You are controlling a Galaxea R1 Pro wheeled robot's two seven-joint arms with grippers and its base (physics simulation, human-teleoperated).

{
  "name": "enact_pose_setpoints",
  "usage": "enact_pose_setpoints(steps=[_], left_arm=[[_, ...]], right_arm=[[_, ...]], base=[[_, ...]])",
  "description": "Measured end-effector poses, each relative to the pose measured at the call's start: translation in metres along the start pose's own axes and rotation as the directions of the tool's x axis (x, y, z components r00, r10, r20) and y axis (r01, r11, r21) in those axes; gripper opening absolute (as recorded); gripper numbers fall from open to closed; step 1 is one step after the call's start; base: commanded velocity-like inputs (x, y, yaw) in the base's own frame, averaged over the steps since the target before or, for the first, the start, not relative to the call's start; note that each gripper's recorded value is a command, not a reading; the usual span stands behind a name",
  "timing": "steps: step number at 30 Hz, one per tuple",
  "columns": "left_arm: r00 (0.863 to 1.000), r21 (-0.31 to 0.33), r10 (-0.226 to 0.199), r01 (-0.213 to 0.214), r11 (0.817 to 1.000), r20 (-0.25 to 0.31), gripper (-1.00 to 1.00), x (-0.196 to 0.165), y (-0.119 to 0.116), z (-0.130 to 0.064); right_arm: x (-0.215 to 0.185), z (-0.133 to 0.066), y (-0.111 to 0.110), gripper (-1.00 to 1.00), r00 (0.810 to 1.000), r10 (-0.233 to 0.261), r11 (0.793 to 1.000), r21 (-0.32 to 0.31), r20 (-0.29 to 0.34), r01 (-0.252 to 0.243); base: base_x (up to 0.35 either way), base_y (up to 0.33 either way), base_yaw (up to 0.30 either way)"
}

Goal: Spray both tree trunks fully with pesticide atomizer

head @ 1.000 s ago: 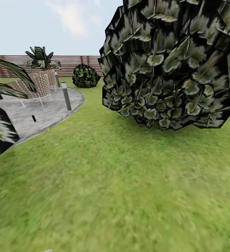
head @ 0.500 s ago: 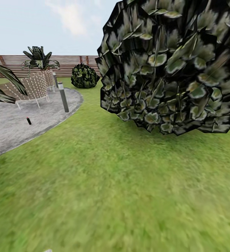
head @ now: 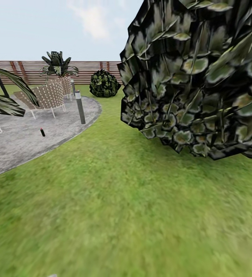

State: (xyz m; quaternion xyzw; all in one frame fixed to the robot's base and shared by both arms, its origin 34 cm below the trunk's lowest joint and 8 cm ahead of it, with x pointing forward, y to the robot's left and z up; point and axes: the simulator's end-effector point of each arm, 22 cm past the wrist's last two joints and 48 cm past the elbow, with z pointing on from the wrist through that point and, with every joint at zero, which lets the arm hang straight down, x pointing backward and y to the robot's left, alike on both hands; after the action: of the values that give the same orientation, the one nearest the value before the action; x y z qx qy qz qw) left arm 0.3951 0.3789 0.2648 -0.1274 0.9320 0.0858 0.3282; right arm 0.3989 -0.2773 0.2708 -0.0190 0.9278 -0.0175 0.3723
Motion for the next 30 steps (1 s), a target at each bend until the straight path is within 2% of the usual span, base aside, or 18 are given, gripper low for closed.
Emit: enact_pose_setpoints(steps=[17, 30], left_arm=[[1.0, 0.0, 0.0, 0.0, 1.0, 0.0, 1.0, 0.0, 0.0, 0.0], [1.0, 0.0, 0.001, -0.001, 1.0, 0.0, 1.0, 0.0, -0.0002, 0.0]], right_arm=[[0.0, 0.0, 0.0001, 1.0, 1.0, 0.0, 1.0, 0.0, 0.0, 0.0], [0.0001, -0.0001, -0.0005, 1.0, 1.0, 0.0, 1.0, 0.002, 0.0, 0.0]], base=[[0.34, 0.0, 0.266], [0.34, 0.0, 0.028]])
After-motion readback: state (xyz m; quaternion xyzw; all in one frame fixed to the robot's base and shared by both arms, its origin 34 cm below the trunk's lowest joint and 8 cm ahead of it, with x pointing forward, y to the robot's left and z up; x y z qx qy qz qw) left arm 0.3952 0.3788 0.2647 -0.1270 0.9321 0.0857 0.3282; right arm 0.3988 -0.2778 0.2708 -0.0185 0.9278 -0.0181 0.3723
